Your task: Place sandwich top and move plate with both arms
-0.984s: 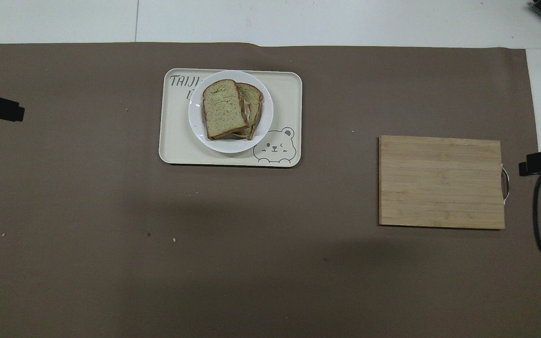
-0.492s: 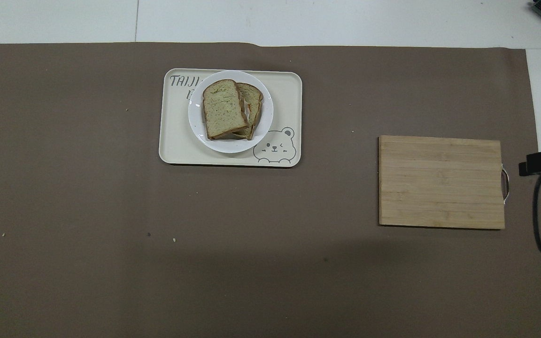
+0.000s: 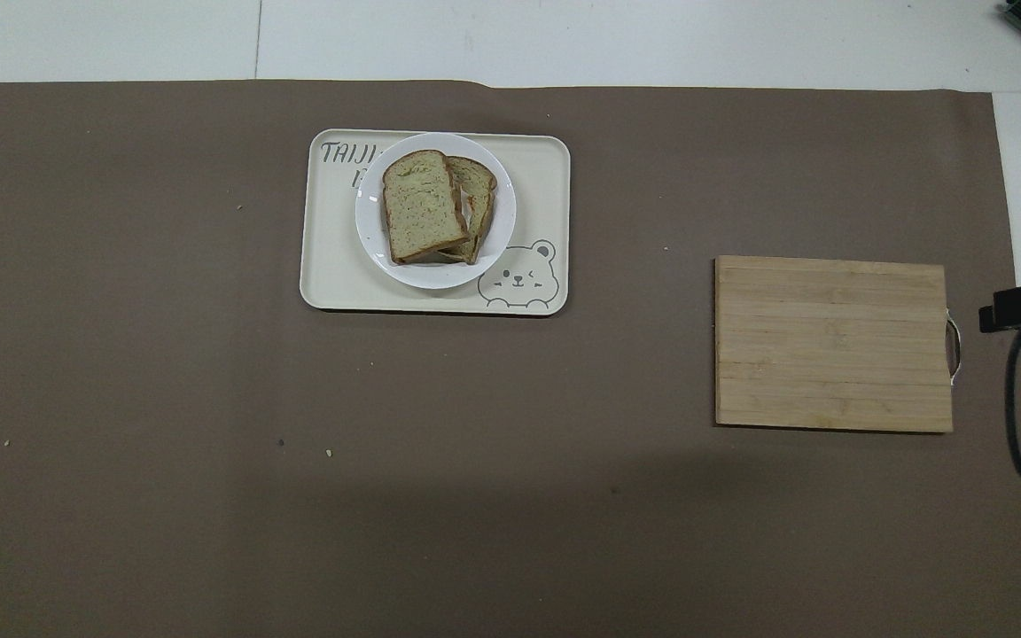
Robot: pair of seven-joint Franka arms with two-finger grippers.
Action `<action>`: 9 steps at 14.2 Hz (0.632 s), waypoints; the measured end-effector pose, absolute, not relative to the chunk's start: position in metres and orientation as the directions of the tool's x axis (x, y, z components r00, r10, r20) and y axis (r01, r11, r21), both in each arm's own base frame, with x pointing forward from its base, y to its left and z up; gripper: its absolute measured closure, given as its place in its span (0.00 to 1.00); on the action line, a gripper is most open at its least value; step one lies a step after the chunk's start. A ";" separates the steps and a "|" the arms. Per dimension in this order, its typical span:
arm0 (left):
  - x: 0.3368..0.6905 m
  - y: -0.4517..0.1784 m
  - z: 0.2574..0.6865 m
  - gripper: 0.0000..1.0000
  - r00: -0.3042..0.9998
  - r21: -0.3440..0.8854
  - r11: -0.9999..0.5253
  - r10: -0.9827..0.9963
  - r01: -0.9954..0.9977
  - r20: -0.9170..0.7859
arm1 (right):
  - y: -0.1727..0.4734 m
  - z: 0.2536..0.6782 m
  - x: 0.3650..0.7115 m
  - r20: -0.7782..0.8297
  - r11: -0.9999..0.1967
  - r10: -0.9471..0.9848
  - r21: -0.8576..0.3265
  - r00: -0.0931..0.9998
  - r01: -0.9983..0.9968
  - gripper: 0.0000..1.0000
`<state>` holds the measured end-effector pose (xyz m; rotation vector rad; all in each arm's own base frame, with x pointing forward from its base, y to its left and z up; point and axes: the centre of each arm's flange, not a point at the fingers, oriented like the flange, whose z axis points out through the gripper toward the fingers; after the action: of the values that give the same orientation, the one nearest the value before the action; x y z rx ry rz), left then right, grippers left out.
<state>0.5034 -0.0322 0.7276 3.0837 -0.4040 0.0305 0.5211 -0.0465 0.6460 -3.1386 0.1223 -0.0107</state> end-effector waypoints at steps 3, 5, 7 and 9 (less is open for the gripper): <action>0.501 -0.021 0.728 0.00 0.971 0.045 -0.970 -0.238 -0.238 0.011 | -0.047 0.646 0.521 0.007 -0.997 -0.078 -0.001 0.997 -0.078 0.00; 0.501 -0.020 0.729 0.00 0.972 0.045 -0.971 -0.236 -0.236 0.012 | -0.047 0.646 0.521 0.007 -0.997 -0.078 -0.001 0.997 -0.078 0.00; 0.501 -0.021 0.730 0.00 0.971 0.044 -0.970 -0.238 -0.238 0.014 | -0.047 0.646 0.521 0.006 -0.997 -0.078 -0.001 0.997 -0.078 0.00; 0.500 -0.022 0.731 0.00 0.971 0.044 -0.970 -0.239 -0.239 0.015 | -0.047 0.646 0.521 0.006 -0.997 -0.078 -0.001 0.997 -0.078 0.00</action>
<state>0.5005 -0.0218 0.7306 3.0737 -0.3730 0.0151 0.5210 -0.0466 0.6459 -3.1385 0.1225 -0.0099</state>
